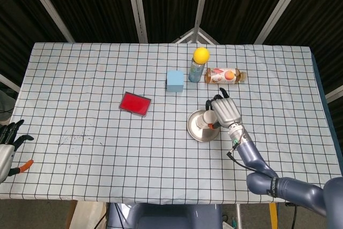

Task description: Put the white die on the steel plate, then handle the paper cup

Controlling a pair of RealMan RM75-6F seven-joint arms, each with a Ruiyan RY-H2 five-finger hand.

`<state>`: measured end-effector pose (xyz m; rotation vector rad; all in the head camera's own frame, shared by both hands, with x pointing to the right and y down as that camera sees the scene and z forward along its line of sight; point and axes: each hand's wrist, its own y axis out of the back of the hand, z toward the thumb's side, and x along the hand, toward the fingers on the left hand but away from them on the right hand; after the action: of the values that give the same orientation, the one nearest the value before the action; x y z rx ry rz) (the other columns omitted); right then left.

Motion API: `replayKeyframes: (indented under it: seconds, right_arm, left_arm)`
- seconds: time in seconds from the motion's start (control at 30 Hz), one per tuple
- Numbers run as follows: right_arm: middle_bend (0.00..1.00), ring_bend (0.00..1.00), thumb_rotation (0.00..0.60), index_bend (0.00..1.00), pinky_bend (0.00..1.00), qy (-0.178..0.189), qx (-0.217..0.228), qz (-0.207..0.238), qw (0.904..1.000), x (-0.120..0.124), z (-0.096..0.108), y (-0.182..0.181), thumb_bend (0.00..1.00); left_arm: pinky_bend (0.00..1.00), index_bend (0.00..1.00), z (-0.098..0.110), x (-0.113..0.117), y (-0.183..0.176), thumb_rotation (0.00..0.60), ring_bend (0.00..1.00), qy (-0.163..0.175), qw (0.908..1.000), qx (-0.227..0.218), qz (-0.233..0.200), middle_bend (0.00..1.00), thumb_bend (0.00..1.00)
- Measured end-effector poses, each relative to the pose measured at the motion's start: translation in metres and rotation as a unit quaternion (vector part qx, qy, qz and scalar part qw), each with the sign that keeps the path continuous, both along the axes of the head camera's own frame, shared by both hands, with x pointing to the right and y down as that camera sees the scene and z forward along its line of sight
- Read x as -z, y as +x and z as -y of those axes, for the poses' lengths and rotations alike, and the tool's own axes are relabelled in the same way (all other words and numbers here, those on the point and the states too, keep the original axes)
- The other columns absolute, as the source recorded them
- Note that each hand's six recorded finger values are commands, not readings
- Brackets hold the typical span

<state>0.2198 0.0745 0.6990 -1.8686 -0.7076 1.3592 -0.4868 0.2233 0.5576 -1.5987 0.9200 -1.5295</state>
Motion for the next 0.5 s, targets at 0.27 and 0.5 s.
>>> replayKeyframes:
  seconds: [0.27, 0.5]
  right_arm:
    - [0.54, 0.27, 0.6, 0.65, 0.0, -0.041, 0.059, -0.007, 0.9974, 0.013, -0.024, -0.004, 0.31]
    - [0.54, 0.27, 0.6, 0.65, 0.0, -0.075, 0.07, 0.028, 0.9944, 0.019, -0.035, -0.024, 0.31]
  left_arm:
    - [0.02, 0.33, -0.002, 0.001, 0.002, 0.6, 0.0, 0.001, 1.0, -0.003, -0.001, 0.0, 0.29]
    - [0.02, 0.33, -0.002, 0.001, 0.002, 0.6, 0.0, 0.001, 1.0, -0.005, -0.002, 0.0, 0.29]
